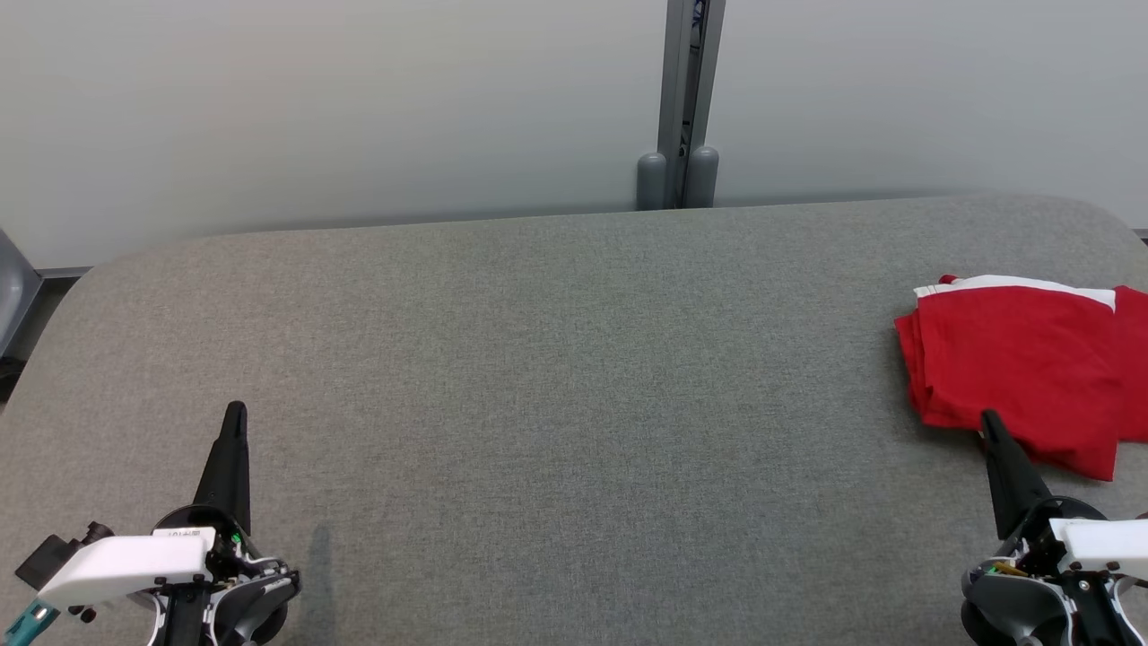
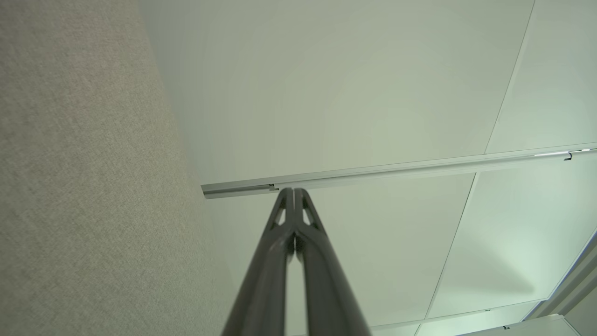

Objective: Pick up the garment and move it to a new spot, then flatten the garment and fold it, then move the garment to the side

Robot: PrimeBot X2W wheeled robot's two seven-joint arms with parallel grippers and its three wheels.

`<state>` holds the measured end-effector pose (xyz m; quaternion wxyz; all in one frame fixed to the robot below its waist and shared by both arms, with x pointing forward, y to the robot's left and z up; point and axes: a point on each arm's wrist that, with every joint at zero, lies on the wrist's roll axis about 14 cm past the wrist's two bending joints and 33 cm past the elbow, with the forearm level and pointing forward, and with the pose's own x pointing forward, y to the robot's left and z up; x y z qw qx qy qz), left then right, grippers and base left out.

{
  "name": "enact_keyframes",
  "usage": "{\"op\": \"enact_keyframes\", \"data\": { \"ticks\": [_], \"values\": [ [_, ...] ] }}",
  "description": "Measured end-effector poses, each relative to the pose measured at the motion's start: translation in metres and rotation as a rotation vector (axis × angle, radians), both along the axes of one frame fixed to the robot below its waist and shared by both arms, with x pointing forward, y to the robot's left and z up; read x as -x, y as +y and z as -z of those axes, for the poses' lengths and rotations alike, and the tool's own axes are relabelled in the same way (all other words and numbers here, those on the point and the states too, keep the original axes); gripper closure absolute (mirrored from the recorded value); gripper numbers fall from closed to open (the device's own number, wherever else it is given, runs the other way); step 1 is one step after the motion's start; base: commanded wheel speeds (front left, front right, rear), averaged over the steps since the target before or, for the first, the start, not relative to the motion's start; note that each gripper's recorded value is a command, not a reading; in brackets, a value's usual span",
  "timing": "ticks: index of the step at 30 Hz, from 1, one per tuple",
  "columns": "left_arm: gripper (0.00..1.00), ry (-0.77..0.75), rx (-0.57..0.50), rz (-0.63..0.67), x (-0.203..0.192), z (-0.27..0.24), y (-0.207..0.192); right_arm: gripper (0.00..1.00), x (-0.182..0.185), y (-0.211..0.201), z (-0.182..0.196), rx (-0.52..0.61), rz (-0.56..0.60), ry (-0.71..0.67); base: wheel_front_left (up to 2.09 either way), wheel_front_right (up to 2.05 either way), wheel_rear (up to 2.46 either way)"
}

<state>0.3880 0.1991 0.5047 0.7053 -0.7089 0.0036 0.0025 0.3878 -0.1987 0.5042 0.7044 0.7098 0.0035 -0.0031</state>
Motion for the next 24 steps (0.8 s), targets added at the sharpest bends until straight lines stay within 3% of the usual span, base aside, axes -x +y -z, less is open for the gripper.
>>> {"op": "enact_keyframes", "data": {
  "ticks": [24],
  "values": [
    [1.00, 0.000, 0.000, 0.000, 0.0000, 0.0000, 0.0000, 1.00, -0.0001, 0.0000, -0.0001, 0.000, 0.000, 0.000, 0.00, 0.00, 0.00]
  ]
}}
